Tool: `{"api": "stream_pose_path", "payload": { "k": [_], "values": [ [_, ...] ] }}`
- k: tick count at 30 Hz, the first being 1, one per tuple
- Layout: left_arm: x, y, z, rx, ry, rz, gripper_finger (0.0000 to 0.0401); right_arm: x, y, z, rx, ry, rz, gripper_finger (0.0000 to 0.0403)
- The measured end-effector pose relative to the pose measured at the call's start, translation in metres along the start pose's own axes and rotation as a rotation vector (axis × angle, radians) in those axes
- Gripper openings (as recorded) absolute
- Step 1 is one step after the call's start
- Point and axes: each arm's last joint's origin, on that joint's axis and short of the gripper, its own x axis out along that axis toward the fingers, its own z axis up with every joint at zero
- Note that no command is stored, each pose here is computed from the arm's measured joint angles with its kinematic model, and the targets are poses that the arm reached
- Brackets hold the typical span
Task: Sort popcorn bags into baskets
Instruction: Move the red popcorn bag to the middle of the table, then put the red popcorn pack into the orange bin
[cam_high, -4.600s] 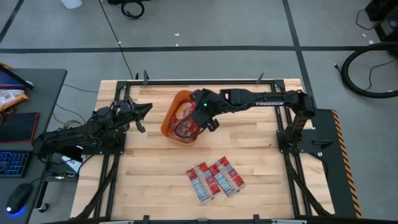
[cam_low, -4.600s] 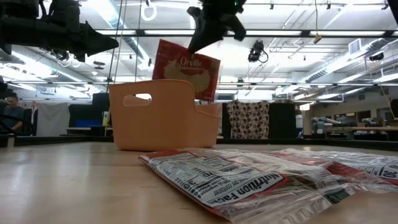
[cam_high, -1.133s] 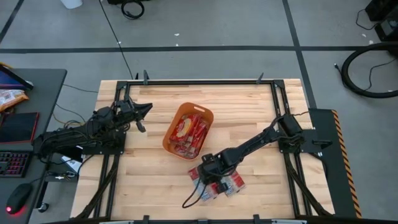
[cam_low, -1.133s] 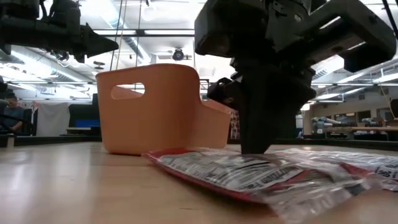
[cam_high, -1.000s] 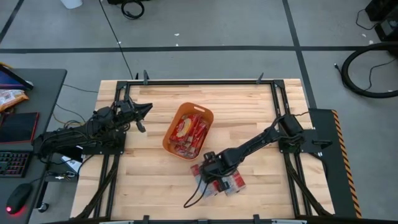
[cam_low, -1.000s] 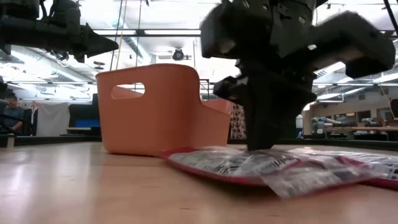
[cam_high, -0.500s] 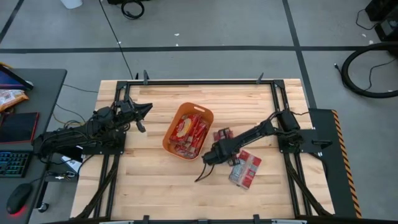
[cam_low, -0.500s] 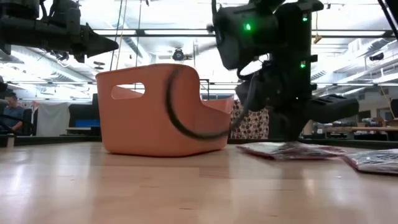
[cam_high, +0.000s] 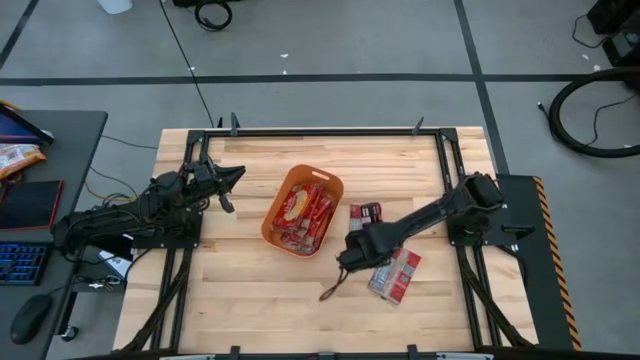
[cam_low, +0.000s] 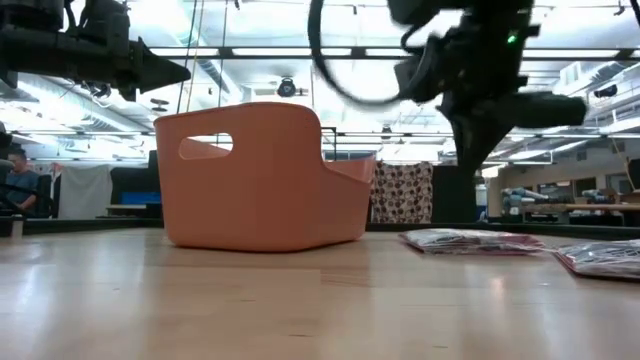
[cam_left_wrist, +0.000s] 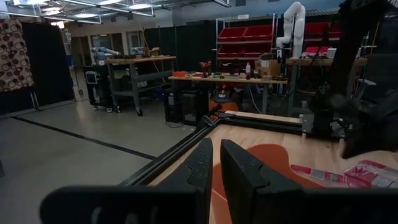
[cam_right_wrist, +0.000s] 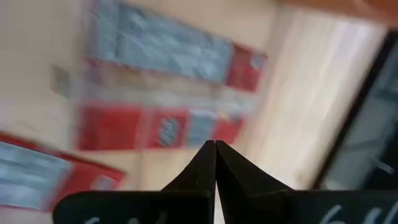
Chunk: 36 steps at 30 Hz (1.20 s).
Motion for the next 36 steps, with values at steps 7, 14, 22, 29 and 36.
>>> {"api": "stream_pose_path", "payload": {
  "k": [7, 14, 22, 29, 36],
  "values": [
    [0.000, 0.000, 0.000, 0.000, 0.003, 0.000, 0.0036, -0.004, 0.034, -0.015, 0.049, -0.146, 0.310, 0.0011],
    [0.000, 0.000, 0.000, 0.000, 0.003, 0.000, 0.0036, 0.016, 0.039, -0.056, 0.219, -0.055, 0.542, 0.0010],
    [0.000, 0.000, 0.000, -0.001, -0.003, 0.000, 0.0036, 0.055, 0.036, -0.078, 0.311, -0.038, 0.586, 0.0010],
    [0.000, 0.000, 0.001, -0.002, -0.007, 0.000, 0.0036, 0.067, 0.006, -0.070, 0.178, -0.145, 0.138, 0.0010],
    [0.000, 0.000, 0.000, -0.001, -0.003, 0.000, 0.0036, 0.065, -0.026, -0.058, 0.208, -0.182, -0.090, 0.0010]
  ]
}}
